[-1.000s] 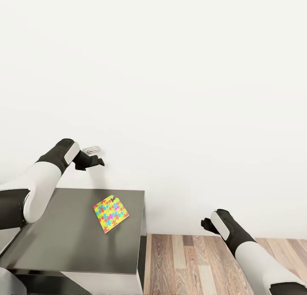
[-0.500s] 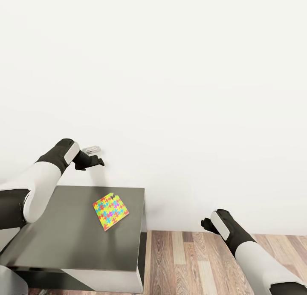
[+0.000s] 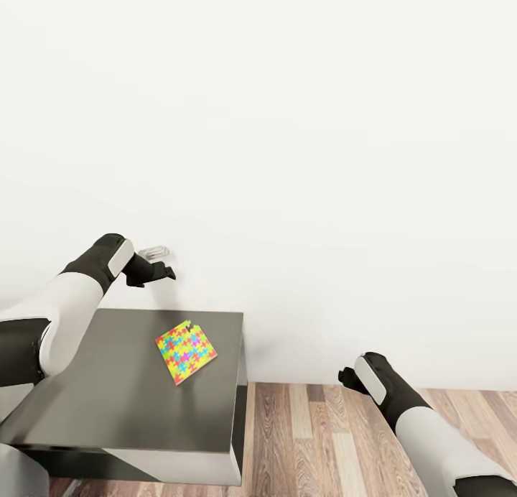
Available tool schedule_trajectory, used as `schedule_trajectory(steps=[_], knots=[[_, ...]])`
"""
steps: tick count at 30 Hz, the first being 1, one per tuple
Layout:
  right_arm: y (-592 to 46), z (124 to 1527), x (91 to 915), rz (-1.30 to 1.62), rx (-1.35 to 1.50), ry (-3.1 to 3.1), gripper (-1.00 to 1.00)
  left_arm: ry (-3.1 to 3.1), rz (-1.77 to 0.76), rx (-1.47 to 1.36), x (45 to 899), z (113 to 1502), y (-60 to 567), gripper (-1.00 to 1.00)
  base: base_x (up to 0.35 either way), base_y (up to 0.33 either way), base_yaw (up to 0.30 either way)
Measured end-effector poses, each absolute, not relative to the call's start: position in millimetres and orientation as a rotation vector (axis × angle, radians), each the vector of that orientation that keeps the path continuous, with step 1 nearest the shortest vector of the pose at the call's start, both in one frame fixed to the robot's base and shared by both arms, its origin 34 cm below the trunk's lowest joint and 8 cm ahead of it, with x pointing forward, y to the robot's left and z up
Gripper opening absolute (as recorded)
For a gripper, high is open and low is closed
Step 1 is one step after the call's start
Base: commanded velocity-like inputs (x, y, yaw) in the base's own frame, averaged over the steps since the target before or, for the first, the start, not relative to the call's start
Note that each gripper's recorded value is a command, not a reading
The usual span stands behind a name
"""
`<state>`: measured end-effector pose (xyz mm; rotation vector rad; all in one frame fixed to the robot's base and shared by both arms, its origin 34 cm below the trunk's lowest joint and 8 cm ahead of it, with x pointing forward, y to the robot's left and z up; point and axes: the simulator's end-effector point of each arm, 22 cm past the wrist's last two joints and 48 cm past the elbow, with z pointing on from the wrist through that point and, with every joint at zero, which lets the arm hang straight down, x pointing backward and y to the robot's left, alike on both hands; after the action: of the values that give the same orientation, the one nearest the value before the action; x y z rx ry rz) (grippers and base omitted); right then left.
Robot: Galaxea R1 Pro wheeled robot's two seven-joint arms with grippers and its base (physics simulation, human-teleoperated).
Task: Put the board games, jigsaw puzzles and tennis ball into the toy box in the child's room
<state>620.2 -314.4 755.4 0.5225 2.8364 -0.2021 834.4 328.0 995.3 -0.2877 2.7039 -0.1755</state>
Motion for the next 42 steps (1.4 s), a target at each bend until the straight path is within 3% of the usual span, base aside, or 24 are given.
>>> schedule_trajectory(steps=[42], knots=[[-312.2, 720.4, 601.9, -0.220, 0.524, 2.905, 1.00, 2.766, -0.159, -0.307, 832.7, 946.3, 334.9, 1.00, 0.000, 0.000, 0.000]])
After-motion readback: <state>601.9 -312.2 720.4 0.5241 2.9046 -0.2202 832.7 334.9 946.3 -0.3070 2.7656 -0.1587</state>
